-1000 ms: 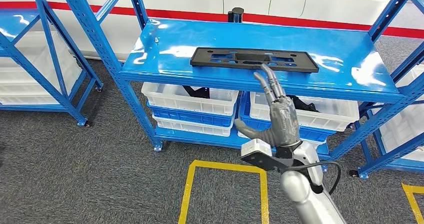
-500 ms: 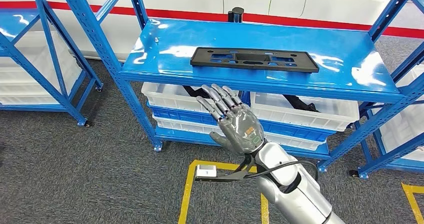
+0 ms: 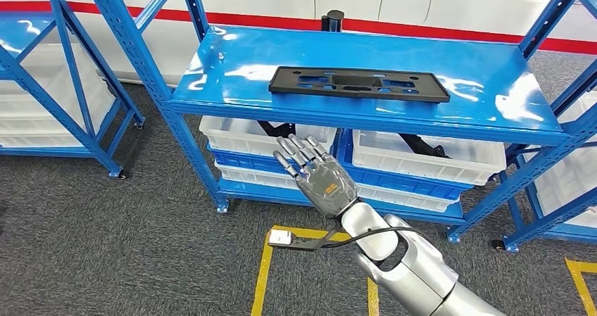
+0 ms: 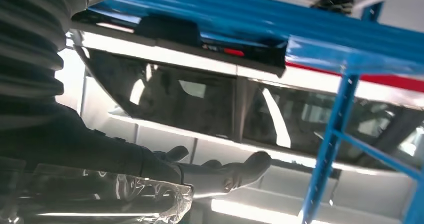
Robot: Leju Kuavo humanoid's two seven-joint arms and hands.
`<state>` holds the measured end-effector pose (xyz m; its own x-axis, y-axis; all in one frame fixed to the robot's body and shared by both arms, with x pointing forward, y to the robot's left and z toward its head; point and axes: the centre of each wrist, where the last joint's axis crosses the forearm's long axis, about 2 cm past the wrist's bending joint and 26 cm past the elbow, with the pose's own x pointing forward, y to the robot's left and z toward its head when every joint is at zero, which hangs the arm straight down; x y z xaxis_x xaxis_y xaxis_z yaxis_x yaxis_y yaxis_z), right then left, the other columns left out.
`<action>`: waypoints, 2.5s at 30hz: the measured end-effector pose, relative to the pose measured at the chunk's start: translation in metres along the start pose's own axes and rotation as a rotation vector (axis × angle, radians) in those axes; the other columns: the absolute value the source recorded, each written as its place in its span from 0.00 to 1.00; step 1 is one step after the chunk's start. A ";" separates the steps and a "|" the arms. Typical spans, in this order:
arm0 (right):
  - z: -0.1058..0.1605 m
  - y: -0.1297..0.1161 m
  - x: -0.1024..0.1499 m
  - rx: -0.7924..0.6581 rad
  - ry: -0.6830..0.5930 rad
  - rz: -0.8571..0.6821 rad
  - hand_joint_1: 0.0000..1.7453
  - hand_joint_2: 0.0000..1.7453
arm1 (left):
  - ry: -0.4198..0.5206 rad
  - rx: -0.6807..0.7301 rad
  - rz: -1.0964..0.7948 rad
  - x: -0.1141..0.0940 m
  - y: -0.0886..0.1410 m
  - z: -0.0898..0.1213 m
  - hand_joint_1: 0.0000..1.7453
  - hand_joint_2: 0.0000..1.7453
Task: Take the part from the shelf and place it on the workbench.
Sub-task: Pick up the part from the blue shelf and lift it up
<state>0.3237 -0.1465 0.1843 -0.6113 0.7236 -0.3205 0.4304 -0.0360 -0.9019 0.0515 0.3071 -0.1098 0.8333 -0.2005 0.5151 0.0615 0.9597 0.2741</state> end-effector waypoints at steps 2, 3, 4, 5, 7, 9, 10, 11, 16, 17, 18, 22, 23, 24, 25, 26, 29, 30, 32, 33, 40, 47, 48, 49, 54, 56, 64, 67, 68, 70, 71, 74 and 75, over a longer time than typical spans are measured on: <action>0.001 0.003 -0.001 0.019 0.029 0.003 0.00 1.00 | 0.000 0.002 0.003 0.000 0.000 0.000 0.00 0.00; 0.001 0.003 -0.003 0.023 0.046 0.005 0.00 1.00 | -0.002 0.002 0.005 0.000 0.000 0.000 0.00 0.00; 0.001 0.004 -0.005 0.024 0.064 0.005 0.00 1.00 | -0.005 0.003 0.006 0.000 0.000 0.000 0.00 0.00; 0.001 0.004 -0.007 0.022 0.082 0.006 0.00 1.00 | -0.008 0.003 0.008 0.000 0.000 0.000 0.00 0.00; 0.000 0.003 -0.014 0.011 0.113 0.009 0.00 1.00 | -0.013 0.001 0.009 0.000 -0.002 0.000 0.00 0.00; 0.001 0.003 -0.019 0.003 0.139 0.009 0.00 1.00 | -0.014 -0.002 0.010 0.000 -0.003 0.001 0.00 0.00; 0.003 0.004 -0.020 0.000 0.151 0.005 0.00 1.00 | -0.013 -0.003 0.009 0.000 -0.003 0.001 0.00 0.00; 0.005 0.005 -0.021 0.001 0.163 0.001 0.00 1.00 | -0.011 -0.004 0.009 0.000 -0.004 0.001 0.00 0.00; 0.009 0.005 -0.035 -0.025 0.231 -0.009 0.00 1.00 | 0.001 -0.009 0.007 0.001 -0.005 0.001 0.00 0.00; 0.009 0.005 -0.038 -0.031 0.244 -0.010 0.00 1.00 | 0.002 -0.007 0.007 0.001 -0.005 0.001 0.00 0.00; 0.009 0.004 -0.040 -0.036 0.255 -0.012 0.00 1.00 | 0.002 -0.006 0.006 0.001 -0.004 0.001 0.00 0.00; 0.008 0.000 -0.048 -0.058 0.288 -0.016 0.00 1.00 | 0.000 -0.007 0.007 0.002 -0.005 0.001 0.00 0.00; 0.008 0.000 -0.049 -0.062 0.292 -0.017 0.00 1.00 | -0.001 -0.007 0.007 0.002 -0.005 0.000 0.00 0.00; 0.009 0.000 -0.049 -0.062 0.296 -0.018 0.00 1.00 | -0.002 -0.008 0.006 0.002 -0.005 0.000 0.00 0.00; 0.010 0.001 -0.049 -0.060 0.299 -0.020 0.00 1.00 | -0.002 -0.009 0.005 0.002 -0.006 0.001 0.00 0.00; 0.011 0.002 -0.048 -0.057 0.301 -0.022 0.00 1.00 | -0.001 -0.011 0.004 0.002 -0.006 0.001 0.00 0.00; 0.013 0.003 -0.047 -0.053 0.303 -0.021 0.00 1.00 | 0.003 -0.011 0.002 0.000 -0.006 0.002 0.00 0.00; 0.013 0.003 -0.047 -0.056 0.303 -0.018 0.00 1.00 | 0.004 -0.011 0.002 0.000 -0.006 0.001 0.00 0.00; 0.013 0.003 -0.047 -0.063 0.305 -0.012 0.00 1.00 | 0.003 -0.010 0.001 0.001 -0.006 0.001 0.00 0.00; 0.014 0.003 -0.047 -0.065 0.306 -0.011 0.00 1.00 | 0.003 -0.010 0.002 0.002 -0.006 0.001 0.00 0.00; 0.016 0.004 -0.046 -0.067 0.315 -0.011 0.00 1.00 | -0.001 -0.010 0.003 0.003 -0.006 0.000 0.00 0.00; 0.021 0.008 -0.042 -0.050 0.317 -0.018 0.00 1.00 | 0.003 -0.010 0.004 0.001 -0.008 0.002 0.00 0.00; 0.021 0.008 -0.042 -0.051 0.315 -0.018 0.00 1.00 | 0.004 -0.010 0.005 0.001 -0.008 0.002 0.00 0.00; 0.020 0.007 -0.042 -0.053 0.313 -0.017 0.00 1.00 | 0.005 -0.010 0.005 0.000 -0.008 0.002 0.00 0.00; 0.017 0.005 -0.043 -0.043 0.333 0.001 0.00 1.00 | 0.003 -0.004 0.009 0.000 -0.008 0.002 0.00 0.00; 0.019 0.007 -0.045 -0.009 0.370 0.015 0.00 1.00 | 0.005 0.003 0.009 -0.001 -0.008 0.003 0.00 0.00; 0.027 0.015 -0.060 0.095 0.490 0.075 0.00 1.00 | 0.019 0.049 0.000 -0.003 -0.008 0.004 0.00 0.00; 0.032 0.018 -0.067 0.153 0.528 0.101 0.00 1.00 | 0.014 0.053 0.003 -0.003 -0.009 0.005 0.00 0.00; 0.033 0.019 -0.070 0.174 0.538 0.109 0.00 1.00 | 0.012 0.056 0.004 -0.003 -0.009 0.004 0.00 0.00; 0.036 0.021 -0.074 0.216 0.555 0.124 0.00 1.00 | 0.009 0.060 0.008 -0.003 -0.009 0.004 0.00 0.00; 0.037 0.021 -0.076 0.236 0.563 0.131 0.00 1.00 | 0.009 0.063 0.012 -0.003 -0.009 0.004 0.00 0.00; 0.042 0.025 -0.082 0.290 0.581 0.150 0.00 1.00 | 0.011 0.073 0.020 -0.003 -0.009 0.005 0.00 0.00; 0.043 0.026 -0.083 0.303 0.583 0.153 0.00 1.00 | 0.011 0.075 0.021 -0.003 -0.009 0.005 0.00 0.00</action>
<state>0.3570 -0.2376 0.1753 -0.0633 0.9455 -0.3194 0.2264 -0.2981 -0.9273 0.0457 0.2980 -0.1102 0.8400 -0.1777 0.5126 0.0028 0.9463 0.3233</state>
